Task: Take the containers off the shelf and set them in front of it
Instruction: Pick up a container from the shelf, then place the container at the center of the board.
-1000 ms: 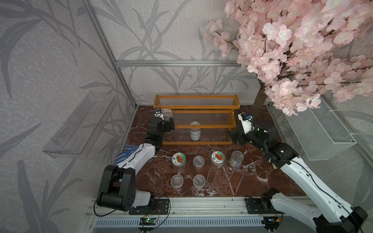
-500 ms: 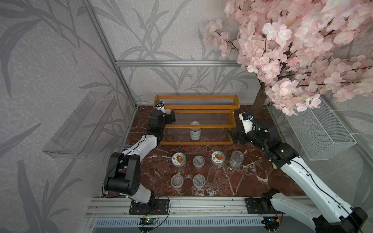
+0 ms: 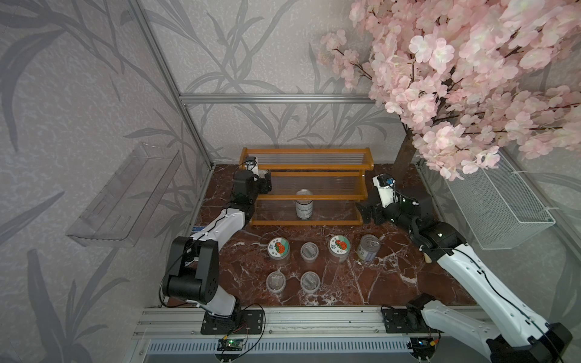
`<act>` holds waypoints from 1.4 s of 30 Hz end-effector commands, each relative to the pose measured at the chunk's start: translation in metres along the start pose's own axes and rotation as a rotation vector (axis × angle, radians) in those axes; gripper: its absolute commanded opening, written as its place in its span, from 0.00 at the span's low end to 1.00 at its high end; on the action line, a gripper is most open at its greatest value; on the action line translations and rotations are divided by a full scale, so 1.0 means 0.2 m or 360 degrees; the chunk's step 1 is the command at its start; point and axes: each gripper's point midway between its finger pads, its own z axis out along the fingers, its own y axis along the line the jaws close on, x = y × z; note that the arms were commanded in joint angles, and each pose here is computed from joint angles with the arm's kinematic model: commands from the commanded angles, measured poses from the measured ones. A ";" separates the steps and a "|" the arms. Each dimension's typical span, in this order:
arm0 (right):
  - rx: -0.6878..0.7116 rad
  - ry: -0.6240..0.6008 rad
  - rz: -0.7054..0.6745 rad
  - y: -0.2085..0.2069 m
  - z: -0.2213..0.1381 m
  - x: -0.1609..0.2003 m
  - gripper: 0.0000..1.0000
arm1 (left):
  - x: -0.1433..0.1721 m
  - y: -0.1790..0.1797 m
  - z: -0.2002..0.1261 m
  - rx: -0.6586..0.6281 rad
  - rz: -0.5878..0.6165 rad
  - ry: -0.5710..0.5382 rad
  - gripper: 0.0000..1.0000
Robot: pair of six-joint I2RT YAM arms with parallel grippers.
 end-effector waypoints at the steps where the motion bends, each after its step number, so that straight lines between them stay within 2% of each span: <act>1: -0.0012 -0.0019 -0.0005 0.00 0.01 0.00 0.99 | 0.02 -0.01 -0.03 0.0032 -0.0003 0.0060 0.61; 13: 0.0000 -0.0022 0.0010 -0.01 0.00 0.03 0.99 | -0.07 -0.09 -0.21 0.0091 -0.0018 -0.0001 0.60; 20: -0.0003 -0.0029 0.0013 -0.02 0.00 0.02 0.99 | -0.01 -0.18 -0.35 0.0178 -0.0047 0.0061 0.61; 26: -0.0002 -0.0026 0.0011 -0.02 0.00 0.03 0.99 | 0.04 -0.27 -0.53 0.0246 -0.0030 0.0110 0.61; 32: -0.0021 0.0002 0.0013 -0.02 0.01 0.04 0.99 | 0.02 -0.52 -0.80 0.0444 0.0029 0.0090 0.62; 36: 0.0001 0.0009 0.0014 -0.03 0.01 0.04 0.99 | 0.12 -0.81 -0.97 0.0678 0.0121 0.0128 0.62; 39: 0.0029 0.0005 0.0003 -0.05 0.02 0.03 0.99 | 0.19 -1.04 -1.11 0.0877 0.0199 0.0066 0.62; 42: 0.0066 0.0003 -0.0011 -0.07 0.01 0.01 0.99 | 0.33 -1.26 -1.24 0.1092 0.0291 0.0098 0.62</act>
